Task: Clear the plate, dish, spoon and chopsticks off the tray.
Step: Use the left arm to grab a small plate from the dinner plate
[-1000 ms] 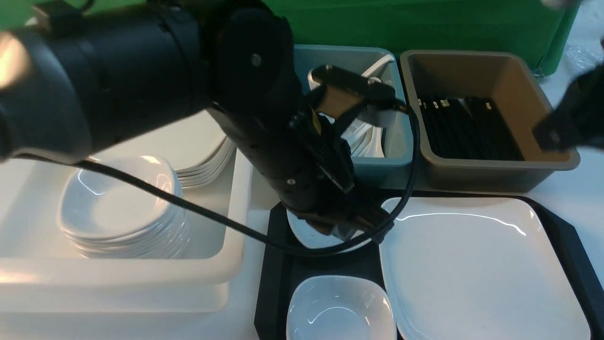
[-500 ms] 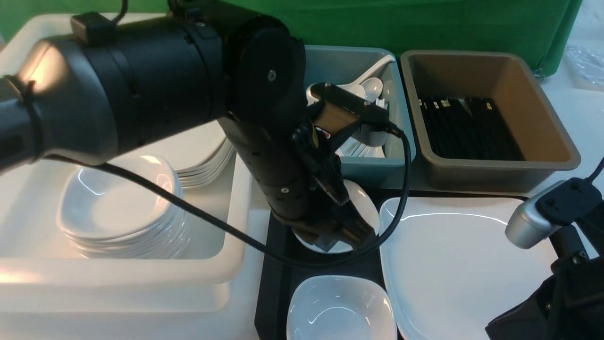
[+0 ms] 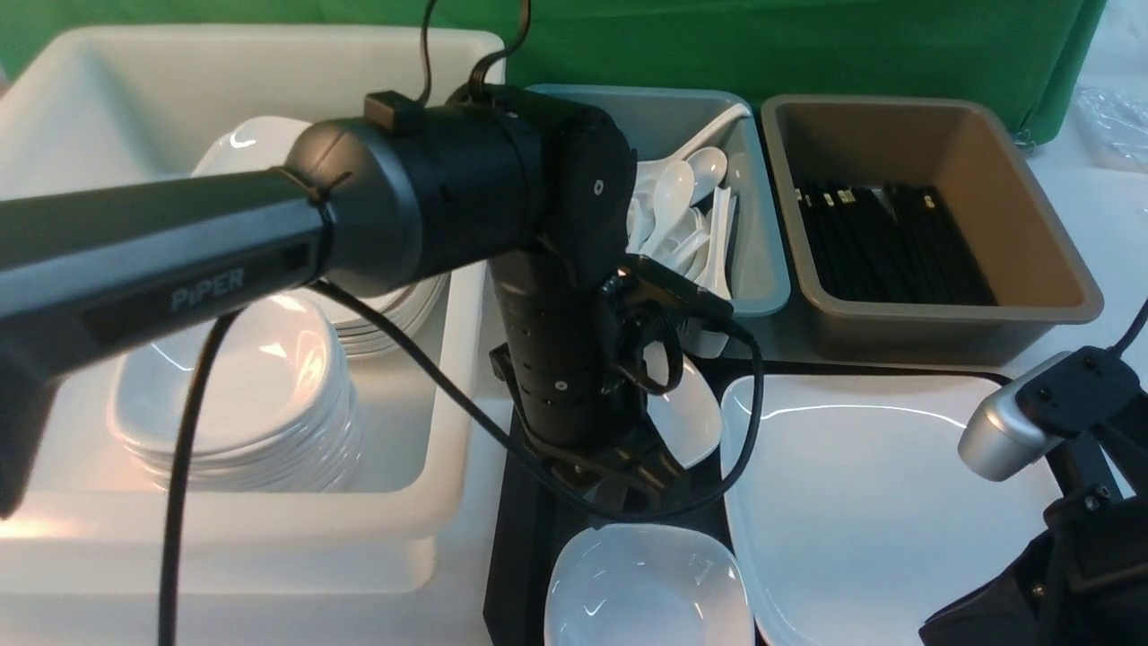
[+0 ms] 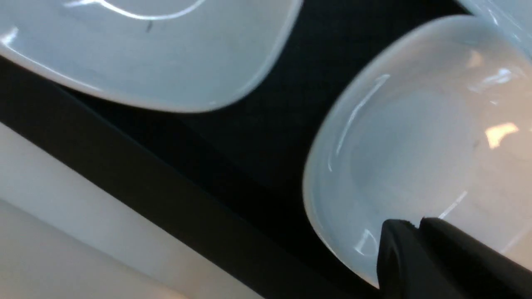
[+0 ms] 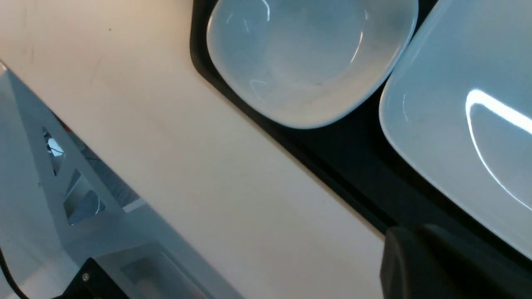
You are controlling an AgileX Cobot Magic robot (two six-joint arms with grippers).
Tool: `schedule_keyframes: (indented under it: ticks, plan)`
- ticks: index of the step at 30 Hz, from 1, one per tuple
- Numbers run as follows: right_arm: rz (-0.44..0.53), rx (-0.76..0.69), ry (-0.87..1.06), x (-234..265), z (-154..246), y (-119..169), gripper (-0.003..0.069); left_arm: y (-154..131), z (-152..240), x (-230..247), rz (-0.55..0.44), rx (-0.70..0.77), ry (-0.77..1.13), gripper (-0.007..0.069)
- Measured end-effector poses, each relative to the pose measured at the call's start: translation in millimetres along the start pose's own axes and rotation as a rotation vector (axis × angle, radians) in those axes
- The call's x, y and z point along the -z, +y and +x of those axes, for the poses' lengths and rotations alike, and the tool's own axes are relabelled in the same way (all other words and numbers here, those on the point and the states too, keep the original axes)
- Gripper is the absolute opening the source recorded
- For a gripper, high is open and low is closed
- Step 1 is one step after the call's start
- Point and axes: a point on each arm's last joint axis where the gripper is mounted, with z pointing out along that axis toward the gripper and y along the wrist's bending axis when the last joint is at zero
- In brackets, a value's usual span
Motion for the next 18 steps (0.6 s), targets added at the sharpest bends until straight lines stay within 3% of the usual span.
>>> schedule_keyframes:
  ticks: [5, 11, 18]
  plan:
    - [0.003, 0.001, -0.006, -0.2, -0.4, -0.3, 0.0059, 4.3, -8.0, -9.7, -0.008, -0.021, -0.047, 0.0022]
    - [0.013, 0.002, -0.033, -0.2, -2.9, -1.3, 0.0065, 4.3, -15.4, -15.8, -0.027, -0.080, -0.096, 0.0101]
    - [0.026, 0.005, -0.069, 0.0, -6.1, -2.4, 0.0072, 7.5, -14.9, -30.1, -0.037, -0.094, -0.038, 0.0328]
